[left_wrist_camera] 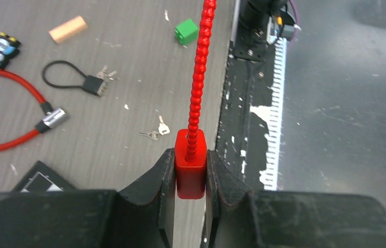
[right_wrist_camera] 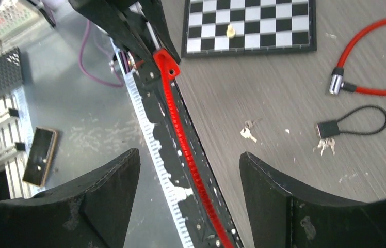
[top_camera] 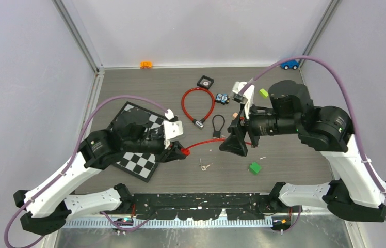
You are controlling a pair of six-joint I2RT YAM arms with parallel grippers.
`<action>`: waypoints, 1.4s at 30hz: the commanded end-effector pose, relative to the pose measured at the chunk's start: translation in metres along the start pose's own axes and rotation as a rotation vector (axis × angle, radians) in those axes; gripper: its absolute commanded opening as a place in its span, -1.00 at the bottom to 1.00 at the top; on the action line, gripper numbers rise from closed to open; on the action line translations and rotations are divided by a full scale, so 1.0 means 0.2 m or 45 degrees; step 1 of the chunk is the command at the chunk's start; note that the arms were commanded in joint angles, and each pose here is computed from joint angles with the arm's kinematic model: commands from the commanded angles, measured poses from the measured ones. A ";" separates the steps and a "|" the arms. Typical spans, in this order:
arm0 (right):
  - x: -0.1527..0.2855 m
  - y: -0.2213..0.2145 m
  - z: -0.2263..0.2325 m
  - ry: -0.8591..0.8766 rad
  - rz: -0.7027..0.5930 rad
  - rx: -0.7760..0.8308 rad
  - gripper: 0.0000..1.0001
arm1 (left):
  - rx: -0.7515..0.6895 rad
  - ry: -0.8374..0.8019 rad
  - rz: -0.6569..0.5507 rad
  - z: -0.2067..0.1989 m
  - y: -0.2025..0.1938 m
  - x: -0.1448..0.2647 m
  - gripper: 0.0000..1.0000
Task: Lock with the key
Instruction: Pick up the lock from the center of the board, then lock the lock.
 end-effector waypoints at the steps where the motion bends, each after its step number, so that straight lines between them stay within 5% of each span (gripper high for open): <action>1: 0.04 -0.06 0.02 0.030 0.063 0.052 0.49 | 0.036 -0.114 0.119 -0.06 -0.02 0.04 -1.00; 9: 0.00 -0.12 -0.01 0.004 0.170 0.062 0.22 | 0.019 -0.124 0.191 -0.06 -0.06 0.05 -1.00; 26: -0.08 -0.30 0.02 0.106 0.175 0.108 0.16 | 0.008 -0.148 0.203 -0.05 -0.09 0.03 -1.00; 29: -0.09 -0.32 0.02 0.099 0.203 0.099 -0.11 | 0.013 -0.148 0.206 -0.04 -0.10 0.01 -1.00; 34: -0.10 -0.34 0.02 0.100 0.159 0.126 -0.86 | 0.025 -0.148 0.198 -0.04 -0.10 -0.01 -1.00; 42: -0.11 -0.29 0.04 0.092 -0.114 0.180 -0.98 | 0.102 -0.197 -0.110 -0.05 -0.06 -0.08 -1.00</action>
Point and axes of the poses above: each gripper's point midway between its finger pads, its own x axis back along the fingers, its own z axis along the line the jaws close on, y = z × x, the point moved 8 cm from there along x, back along the fingers, and after that the axes turned 15 degrees about x, right-handed, at the moved point
